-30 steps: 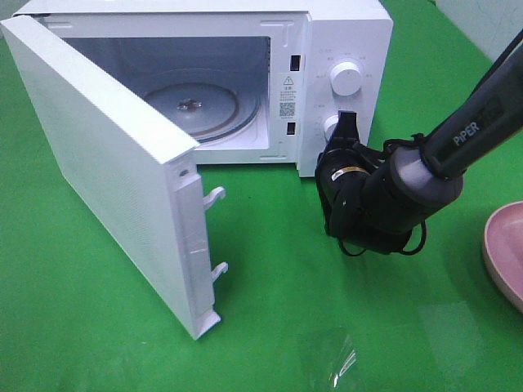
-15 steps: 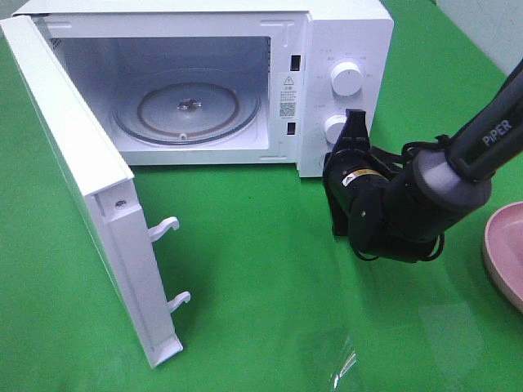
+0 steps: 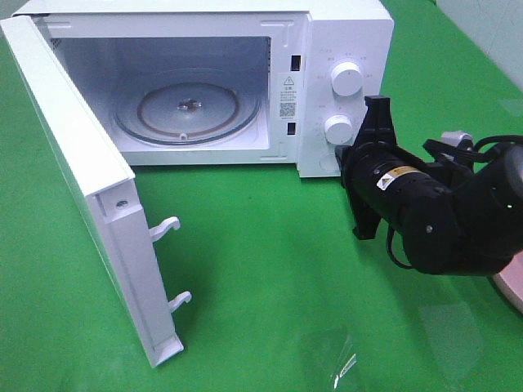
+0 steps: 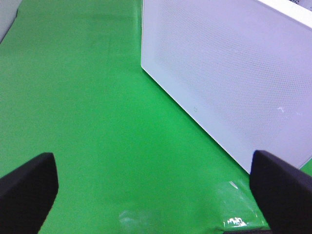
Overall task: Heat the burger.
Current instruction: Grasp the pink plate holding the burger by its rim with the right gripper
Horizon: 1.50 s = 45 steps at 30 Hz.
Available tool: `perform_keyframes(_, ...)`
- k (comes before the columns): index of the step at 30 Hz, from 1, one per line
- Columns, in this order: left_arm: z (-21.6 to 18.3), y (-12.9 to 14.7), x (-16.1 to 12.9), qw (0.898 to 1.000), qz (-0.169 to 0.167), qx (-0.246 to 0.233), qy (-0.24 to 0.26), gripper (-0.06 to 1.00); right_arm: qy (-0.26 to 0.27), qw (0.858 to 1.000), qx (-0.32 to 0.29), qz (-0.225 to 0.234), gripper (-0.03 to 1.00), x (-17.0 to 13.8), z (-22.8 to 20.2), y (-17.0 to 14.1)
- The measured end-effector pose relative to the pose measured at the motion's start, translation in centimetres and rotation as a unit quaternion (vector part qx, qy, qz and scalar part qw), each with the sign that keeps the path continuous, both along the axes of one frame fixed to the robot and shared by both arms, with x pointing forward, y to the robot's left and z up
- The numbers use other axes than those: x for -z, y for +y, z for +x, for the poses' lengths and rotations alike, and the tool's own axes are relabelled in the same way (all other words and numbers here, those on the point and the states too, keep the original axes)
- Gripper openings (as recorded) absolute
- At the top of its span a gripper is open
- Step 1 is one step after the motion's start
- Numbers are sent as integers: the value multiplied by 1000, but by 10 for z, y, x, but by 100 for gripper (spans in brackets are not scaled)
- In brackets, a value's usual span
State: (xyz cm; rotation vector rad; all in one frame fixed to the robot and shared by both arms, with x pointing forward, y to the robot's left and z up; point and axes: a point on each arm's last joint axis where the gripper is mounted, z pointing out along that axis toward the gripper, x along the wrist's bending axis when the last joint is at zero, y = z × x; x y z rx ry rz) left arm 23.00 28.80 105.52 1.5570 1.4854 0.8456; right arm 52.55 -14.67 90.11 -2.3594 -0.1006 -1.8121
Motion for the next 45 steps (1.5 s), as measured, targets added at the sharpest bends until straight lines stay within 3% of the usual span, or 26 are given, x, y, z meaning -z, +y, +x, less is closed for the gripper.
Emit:
perform_keyframes(7, 0, 0, 0, 1000, 0, 0, 0, 99, 16, 1000, -14, -19, 1, -11, -12, -6)
perform_keyframes(11, 0, 0, 0, 1000, 0, 0, 0, 99, 30, 996, -49, -71, 3, -27, -19, -6)
perform_keyframes(16, 0, 0, 0, 1000, 0, 0, 0, 99, 31, 993, -65, -96, 3, -34, -22, -6)
perform_keyframes(22, 0, 0, 0, 1000, 0, 0, 0, 99, 36, 977, -115, -175, 4, -46, -29, -6)
perform_keyframes(27, 0, 0, 0, 1000, 0, 0, 0, 99, 46, 966, -141, -212, 4, -47, -33, -6)
perform_keyframes(28, 0, 0, 0, 1000, 0, 0, 0, 99, 59, 956, -161, -237, 4, -47, -33, -7)
perform_keyframes(32, 0, 0, 0, 1000, 0, 0, 0, 99, 77, 941, -186, -271, 4, -48, -31, -10)
perform_keyframes(33, 0, 0, 0, 1000, 0, 0, 0, 99, 86, 929, -206, -296, 4, -48, -30, -11)
perform_keyframes(34, 0, 0, 0, 1000, 0, 0, 0, 99, 86, 929, -206, -296, 4, -48, -30, -11)
perform_keyframes(35, 0, 0, 0, 1000, 0, 0, 0, 99, 92, 913, -229, -323, 4, -50, -30, -13)
perform_keyframes(36, 0, 0, 0, 1000, 0, 0, 0, 99, 92, 913, -229, -323, 4, -50, -30, -13)
perform_keyframes(37, 0, 0, 0, 1000, 0, 0, 0, 99, 90, 899, -250, -347, 4, -53, -31, -14)
perform_keyframes(38, 0, 0, 0, 1000, 0, 0, 0, 99, 90, 899, -250, -347, 4, -53, -31, -14)
perform_keyframes(39, 0, 0, 0, 1000, 0, 0, 0, 99, 88, 885, -270, -369, 4, -56, -32, -15)
perform_keyframes(40, 0, 0, 0, 1000, 0, 0, 0, 99, 88, 885, -270, -369, 4, -56, -32, -15)
perform_keyframes(41, 0, 0, 0, 1000, 0, 0, 0, 99, 88, 871, -291, -387, 4, -57, -35, -15)
perform_keyframes(42, 0, 0, 0, 1000, 0, 0, 0, 99, 88, 871, -291, -387, 4, -57, -35, -15)
perform_keyframes(43, 0, 0, 0, 1000, 0, 0, 0, 99, 84, 858, -308, -403, 4, -59, -38, -15)
perform_keyframes(44, 0, 0, 0, 1000, 0, 0, 0, 99, 84, 858, -308, -403, 4, -59, -38, -15)
perform_keyframes(45, 0, 0, 0, 1000, 0, 0, 0, 99, 84, 849, -321, -412, 4, -59, -39, -14)
